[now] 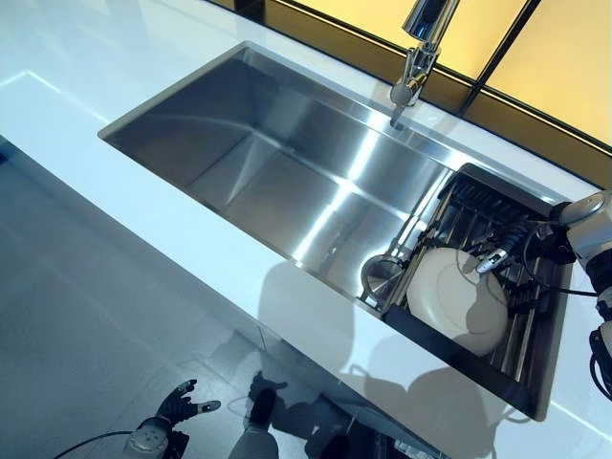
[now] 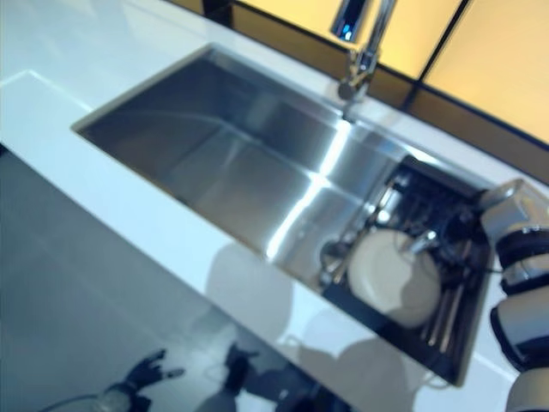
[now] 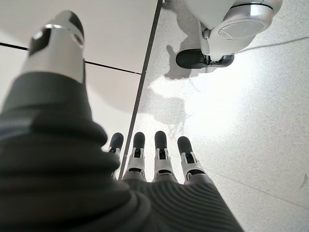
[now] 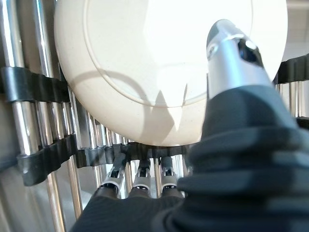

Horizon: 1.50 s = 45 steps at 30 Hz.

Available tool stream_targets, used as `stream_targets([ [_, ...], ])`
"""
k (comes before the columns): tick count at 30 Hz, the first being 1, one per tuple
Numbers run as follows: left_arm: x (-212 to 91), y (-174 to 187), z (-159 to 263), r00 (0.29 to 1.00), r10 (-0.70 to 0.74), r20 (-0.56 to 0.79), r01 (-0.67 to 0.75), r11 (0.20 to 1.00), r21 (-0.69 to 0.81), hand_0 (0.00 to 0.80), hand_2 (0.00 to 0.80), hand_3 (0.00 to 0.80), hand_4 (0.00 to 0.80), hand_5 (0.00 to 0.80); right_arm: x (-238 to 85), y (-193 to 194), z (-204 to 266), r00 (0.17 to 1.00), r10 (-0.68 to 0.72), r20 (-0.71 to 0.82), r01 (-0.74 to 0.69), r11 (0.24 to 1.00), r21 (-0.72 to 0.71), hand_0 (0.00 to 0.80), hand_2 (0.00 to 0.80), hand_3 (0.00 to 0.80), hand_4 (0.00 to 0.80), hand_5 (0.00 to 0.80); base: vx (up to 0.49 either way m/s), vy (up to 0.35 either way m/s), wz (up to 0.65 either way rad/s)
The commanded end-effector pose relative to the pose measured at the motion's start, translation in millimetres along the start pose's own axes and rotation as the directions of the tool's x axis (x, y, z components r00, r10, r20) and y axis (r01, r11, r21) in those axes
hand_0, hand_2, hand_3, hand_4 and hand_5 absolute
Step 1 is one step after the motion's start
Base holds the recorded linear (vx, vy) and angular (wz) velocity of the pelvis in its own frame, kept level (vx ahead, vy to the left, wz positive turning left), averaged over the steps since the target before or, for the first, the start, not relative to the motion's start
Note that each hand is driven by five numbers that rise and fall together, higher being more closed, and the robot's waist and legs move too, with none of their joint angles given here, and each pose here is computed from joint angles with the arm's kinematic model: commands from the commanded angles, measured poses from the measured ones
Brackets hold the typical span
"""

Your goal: Take plates into dishwasher

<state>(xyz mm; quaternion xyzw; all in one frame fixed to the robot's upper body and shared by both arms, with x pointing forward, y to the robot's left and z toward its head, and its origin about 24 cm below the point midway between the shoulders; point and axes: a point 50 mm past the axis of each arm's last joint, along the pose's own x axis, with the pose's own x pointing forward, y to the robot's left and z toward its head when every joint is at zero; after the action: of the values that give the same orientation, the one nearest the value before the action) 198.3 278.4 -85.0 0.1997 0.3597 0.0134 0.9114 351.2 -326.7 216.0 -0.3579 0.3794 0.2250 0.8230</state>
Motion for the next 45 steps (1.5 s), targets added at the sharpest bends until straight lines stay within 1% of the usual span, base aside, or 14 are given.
stream_targets([
  [1, 1, 1, 2, 1.000, 0.014, 0.014, -0.015, 1.000, 0.014, 0.000, 0.000, 0.000, 0.000, 0.000, 65, 89, 15, 0.761, 0.649, 0.015, -0.644, 0.758, -0.103, 0.000, 0.000, 0.000, 0.000, 0.000, 0.000, 0.000, 0.00],
  [6, 2, 2, 4, 1.000, 0.016, 0.018, -0.017, 1.000, 0.014, 0.000, 0.000, 0.000, 0.000, 0.000, 68, 90, 16, 0.774, 0.633, 0.007, -0.629, 0.772, -0.093, 0.000, 0.000, 0.000, 0.000, 0.000, 0.000, 0.000, 0.00],
  [20, 4, -1, 11, 0.999, 0.012, 0.036, -0.012, 1.000, 0.009, 0.000, 0.000, 0.000, 0.000, 0.000, 75, 99, 19, 0.748, 0.664, -0.020, -0.662, 0.743, -0.098, 0.000, 0.000, 0.000, 0.000, 0.000, 0.000, 0.000, 0.00],
  [21, 5, -1, 12, 0.999, 0.012, 0.038, -0.012, 1.000, 0.009, 0.000, 0.000, 0.000, 0.000, 0.000, 76, 101, 20, 0.747, 0.665, -0.021, -0.663, 0.742, -0.100, 0.047, 0.047, 0.047, 0.047, 0.047, 0.000, 0.000, 0.00],
  [22, 5, -2, 12, 0.999, 0.012, 0.039, -0.012, 1.000, 0.009, 0.000, 0.000, 0.000, 0.000, 0.000, 77, 102, 21, 0.743, 0.670, -0.019, -0.668, 0.737, -0.102, 0.075, 0.075, 0.075, 0.075, 0.075, 0.000, 0.000, 0.00],
  [23, 5, -2, 12, 0.999, 0.012, 0.040, -0.012, 1.000, 0.009, 0.000, 0.000, 0.000, 0.000, 0.000, 77, 102, 21, 0.742, 0.670, -0.019, -0.668, 0.737, -0.102, 0.078, 0.078, 0.078, 0.078, 0.078, 0.000, 0.000, 0.00],
  [25, 5, -2, 14, 0.999, 0.012, 0.043, -0.012, 1.000, 0.008, 0.000, 0.000, 0.000, 0.000, 0.000, 78, 104, 23, 0.738, 0.674, -0.011, -0.672, 0.733, -0.104, 0.163, 0.163, 0.163, 0.163, 0.163, 0.000, 0.000, 0.00],
  [30, 6, -3, 15, 0.999, 0.010, 0.046, -0.011, 1.000, 0.009, 0.000, 0.000, 0.000, 0.000, 0.000, 81, 107, 22, 0.742, 0.670, -0.003, -0.667, 0.738, -0.103, 0.232, 0.232, 0.232, 0.232, 0.232, 0.000, 0.000, 0.00],
  [31, 6, -2, 15, 0.999, 0.011, 0.047, -0.011, 1.000, 0.008, 0.000, 0.000, 0.000, 0.000, 0.000, 81, 106, 22, 0.743, 0.670, 0.001, -0.666, 0.739, -0.103, 0.267, 0.267, 0.267, 0.267, 0.267, 0.000, 0.000, 0.00],
  [33, 5, -2, 15, 0.999, 0.012, 0.047, -0.012, 1.000, 0.009, 0.000, 0.000, 0.000, 0.000, 0.000, 80, 106, 22, 0.743, 0.670, 0.002, -0.666, 0.739, -0.104, 0.276, 0.276, 0.276, 0.276, 0.276, 0.000, 0.000, 0.00],
  [34, 6, -2, 16, 0.999, 0.013, 0.048, -0.013, 1.000, 0.009, 0.000, 0.000, 0.000, 0.000, 0.000, 80, 106, 23, 0.743, 0.670, 0.007, -0.665, 0.739, -0.102, 0.295, 0.295, 0.295, 0.295, 0.295, 0.000, 0.000, 0.00],
  [37, 5, -2, 16, 0.999, 0.014, 0.046, -0.015, 1.000, 0.010, 0.000, 0.000, 0.000, 0.000, 0.000, 79, 105, 22, 0.745, 0.667, 0.012, -0.663, 0.742, -0.101, 0.389, 0.389, 0.389, 0.389, 0.389, 0.000, 0.000, 0.00],
  [39, 5, -2, 15, 0.999, 0.015, 0.046, -0.016, 1.000, 0.009, 0.000, 0.000, 0.000, 0.000, 0.000, 79, 105, 22, 0.744, 0.668, 0.014, -0.663, 0.741, -0.102, 0.408, 0.408, 0.408, 0.408, 0.408, 0.000, 0.000, 0.00],
  [45, 5, -1, 15, 0.999, 0.016, 0.042, -0.016, 1.000, 0.006, 0.000, 0.000, 0.000, 0.000, 0.000, 79, 105, 22, 0.745, 0.666, 0.022, -0.661, 0.743, -0.102, 0.420, 0.420, 0.420, 0.420, 0.420, 0.000, 0.000, 0.00],
])
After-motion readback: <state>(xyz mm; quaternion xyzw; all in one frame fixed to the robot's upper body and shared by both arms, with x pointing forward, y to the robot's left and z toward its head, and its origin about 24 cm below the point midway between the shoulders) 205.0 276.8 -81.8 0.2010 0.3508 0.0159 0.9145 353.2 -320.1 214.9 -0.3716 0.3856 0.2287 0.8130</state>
